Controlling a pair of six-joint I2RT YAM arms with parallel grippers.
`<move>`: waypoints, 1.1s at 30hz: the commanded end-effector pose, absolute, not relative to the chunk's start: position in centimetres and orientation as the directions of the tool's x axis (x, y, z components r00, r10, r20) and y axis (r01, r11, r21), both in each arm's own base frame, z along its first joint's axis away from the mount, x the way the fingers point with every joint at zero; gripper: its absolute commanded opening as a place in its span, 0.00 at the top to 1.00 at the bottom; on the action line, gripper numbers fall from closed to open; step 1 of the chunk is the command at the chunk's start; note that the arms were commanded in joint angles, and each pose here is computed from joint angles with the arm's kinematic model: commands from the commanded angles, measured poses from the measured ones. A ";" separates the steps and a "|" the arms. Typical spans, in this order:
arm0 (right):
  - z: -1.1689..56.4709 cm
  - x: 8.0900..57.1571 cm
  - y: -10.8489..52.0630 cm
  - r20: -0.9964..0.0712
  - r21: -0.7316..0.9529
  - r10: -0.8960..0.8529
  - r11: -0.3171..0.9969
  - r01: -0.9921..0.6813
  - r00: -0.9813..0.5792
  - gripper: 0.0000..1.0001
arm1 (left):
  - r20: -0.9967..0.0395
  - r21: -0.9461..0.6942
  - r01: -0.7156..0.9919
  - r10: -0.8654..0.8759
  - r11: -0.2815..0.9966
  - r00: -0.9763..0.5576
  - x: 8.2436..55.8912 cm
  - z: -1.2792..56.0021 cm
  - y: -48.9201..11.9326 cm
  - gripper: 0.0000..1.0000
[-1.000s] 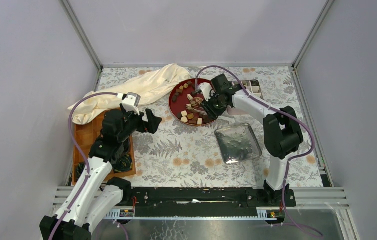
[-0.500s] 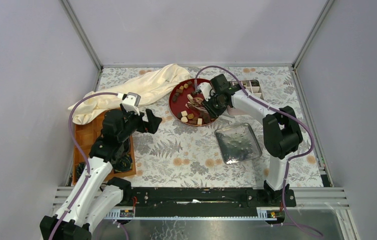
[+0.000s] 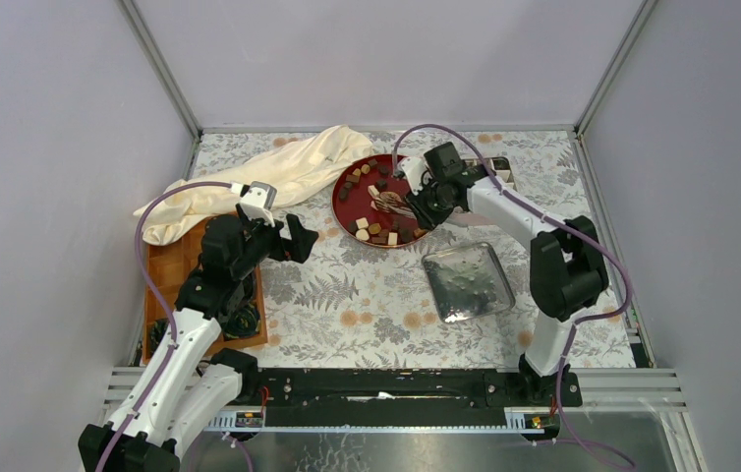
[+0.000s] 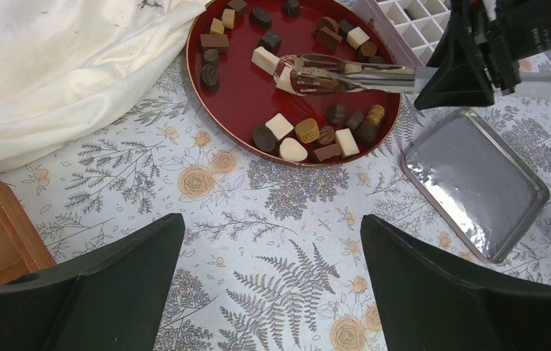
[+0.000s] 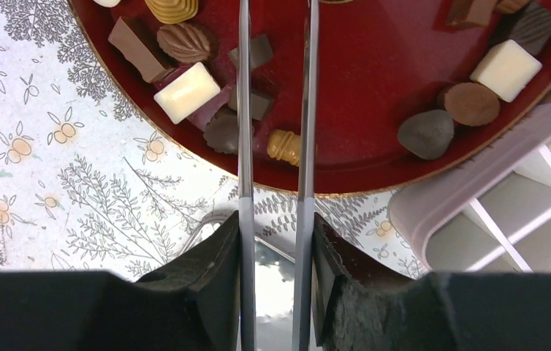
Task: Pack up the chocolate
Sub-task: Pick up the fake chocolate from the plate, then place the fake chocolate in the packing box.
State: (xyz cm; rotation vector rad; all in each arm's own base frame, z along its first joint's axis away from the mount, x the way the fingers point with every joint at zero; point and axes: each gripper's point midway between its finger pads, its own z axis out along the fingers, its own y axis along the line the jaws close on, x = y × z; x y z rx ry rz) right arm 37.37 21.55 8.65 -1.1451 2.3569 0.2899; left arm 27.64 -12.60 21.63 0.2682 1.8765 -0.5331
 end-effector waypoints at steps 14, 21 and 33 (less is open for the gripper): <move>16.8 39.7 13.7 -0.718 0.007 -0.453 0.754 -0.656 -0.529 0.85 | -0.940 -0.213 0.426 -0.067 0.879 -0.333 28.0 22.0 -12.4 0.01; 17.5 40.8 4.8 -0.736 0.016 -0.318 0.875 -0.484 -0.598 0.85 | -0.942 -0.215 0.430 -0.070 0.877 -0.328 27.9 22.2 -12.4 0.01; 16.5 40.4 -4.0 -0.669 -0.092 -0.294 0.944 -0.316 -0.682 0.84 | -0.945 -0.217 0.439 -0.074 0.872 -0.320 27.7 22.5 -12.6 0.01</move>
